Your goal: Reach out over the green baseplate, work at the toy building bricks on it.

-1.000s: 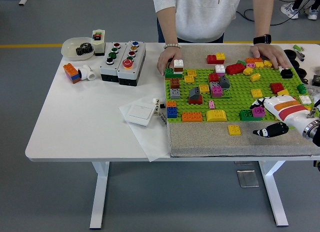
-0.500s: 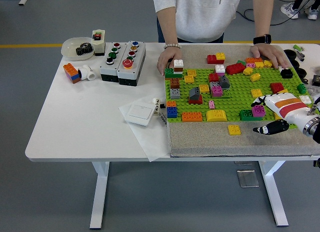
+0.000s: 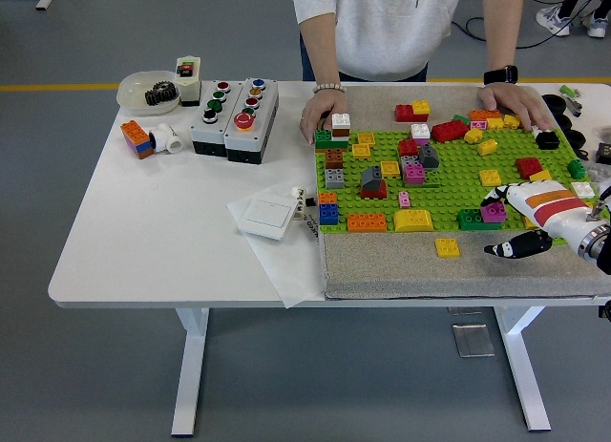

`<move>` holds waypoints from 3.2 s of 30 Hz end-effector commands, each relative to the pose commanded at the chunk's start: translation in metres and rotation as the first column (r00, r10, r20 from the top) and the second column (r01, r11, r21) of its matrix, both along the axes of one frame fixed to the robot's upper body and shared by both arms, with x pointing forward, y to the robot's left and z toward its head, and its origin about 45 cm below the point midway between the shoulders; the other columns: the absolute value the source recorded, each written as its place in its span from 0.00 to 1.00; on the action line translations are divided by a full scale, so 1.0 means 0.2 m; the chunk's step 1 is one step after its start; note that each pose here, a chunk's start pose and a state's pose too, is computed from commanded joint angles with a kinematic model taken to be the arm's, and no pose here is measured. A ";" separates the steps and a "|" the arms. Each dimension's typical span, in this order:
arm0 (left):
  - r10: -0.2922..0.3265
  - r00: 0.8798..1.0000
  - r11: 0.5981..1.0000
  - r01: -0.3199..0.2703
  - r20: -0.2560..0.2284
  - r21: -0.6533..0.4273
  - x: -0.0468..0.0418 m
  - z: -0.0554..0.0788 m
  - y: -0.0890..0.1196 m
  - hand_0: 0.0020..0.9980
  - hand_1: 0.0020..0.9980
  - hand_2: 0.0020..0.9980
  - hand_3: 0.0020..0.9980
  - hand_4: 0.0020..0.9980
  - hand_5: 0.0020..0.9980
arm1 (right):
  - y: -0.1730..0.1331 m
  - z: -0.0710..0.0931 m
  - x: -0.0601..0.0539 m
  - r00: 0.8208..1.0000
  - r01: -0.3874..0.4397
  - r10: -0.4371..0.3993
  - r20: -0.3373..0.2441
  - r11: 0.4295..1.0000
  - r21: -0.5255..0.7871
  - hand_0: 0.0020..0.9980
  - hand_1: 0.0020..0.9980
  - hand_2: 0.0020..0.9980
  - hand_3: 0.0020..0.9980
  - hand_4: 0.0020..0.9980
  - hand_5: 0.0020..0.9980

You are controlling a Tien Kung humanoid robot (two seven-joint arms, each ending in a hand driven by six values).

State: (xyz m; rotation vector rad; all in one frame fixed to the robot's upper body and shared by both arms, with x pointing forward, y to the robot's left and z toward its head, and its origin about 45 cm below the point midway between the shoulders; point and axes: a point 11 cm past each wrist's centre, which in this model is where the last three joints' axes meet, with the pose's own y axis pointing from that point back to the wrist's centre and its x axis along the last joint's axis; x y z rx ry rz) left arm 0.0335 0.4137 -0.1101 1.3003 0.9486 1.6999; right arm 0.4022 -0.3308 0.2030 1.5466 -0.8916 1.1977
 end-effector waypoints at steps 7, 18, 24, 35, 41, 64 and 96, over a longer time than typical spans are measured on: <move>0.000 1.000 1.000 0.000 0.002 0.000 0.003 0.00 0.00 0.86 0.88 0.88 0.75 0.74 0.65 | -0.01 -0.02 0.00 1.000 0.007 -0.007 -0.010 1.000 -0.002 0.70 0.68 0.72 0.70 0.94 0.33; 0.001 1.000 1.000 -0.001 0.003 0.000 0.004 0.00 0.00 0.86 0.88 0.88 0.75 0.74 0.65 | 0.01 -0.02 0.00 1.000 -0.002 0.002 -0.013 1.000 -0.005 0.70 0.67 0.71 0.69 0.94 0.33; 0.002 1.000 1.000 -0.002 0.001 -0.001 -0.001 0.00 0.00 0.86 0.88 0.88 0.75 0.74 0.65 | 0.01 -0.02 -0.01 1.000 -0.006 0.006 -0.018 1.000 -0.008 0.70 0.67 0.71 0.69 0.94 0.33; 0.001 1.000 1.000 -0.001 -0.005 0.000 -0.013 0.00 0.00 0.86 0.88 0.88 0.75 0.74 0.65 | 0.01 -0.01 -0.01 1.000 -0.006 0.006 -0.005 1.000 -0.009 0.71 0.67 0.71 0.69 0.94 0.33; -0.001 1.000 1.000 0.001 -0.010 0.001 -0.023 0.00 0.00 0.86 0.88 0.88 0.75 0.74 0.65 | 0.01 0.05 -0.01 1.000 -0.008 0.008 0.029 1.000 -0.003 0.71 0.67 0.71 0.69 0.94 0.33; -0.001 1.000 1.000 0.001 -0.004 0.003 -0.013 0.00 0.01 0.86 0.88 0.88 0.75 0.74 0.65 | 0.20 0.14 -0.07 0.991 -0.118 0.116 0.065 0.993 0.029 0.66 0.63 0.68 0.65 0.93 0.32; -0.002 1.000 1.000 0.002 0.005 0.003 0.008 0.00 0.01 0.86 0.88 0.88 0.75 0.74 0.65 | 0.31 -0.03 -0.09 0.991 -0.129 0.130 -0.032 0.990 0.051 0.57 0.59 0.61 0.57 0.86 0.29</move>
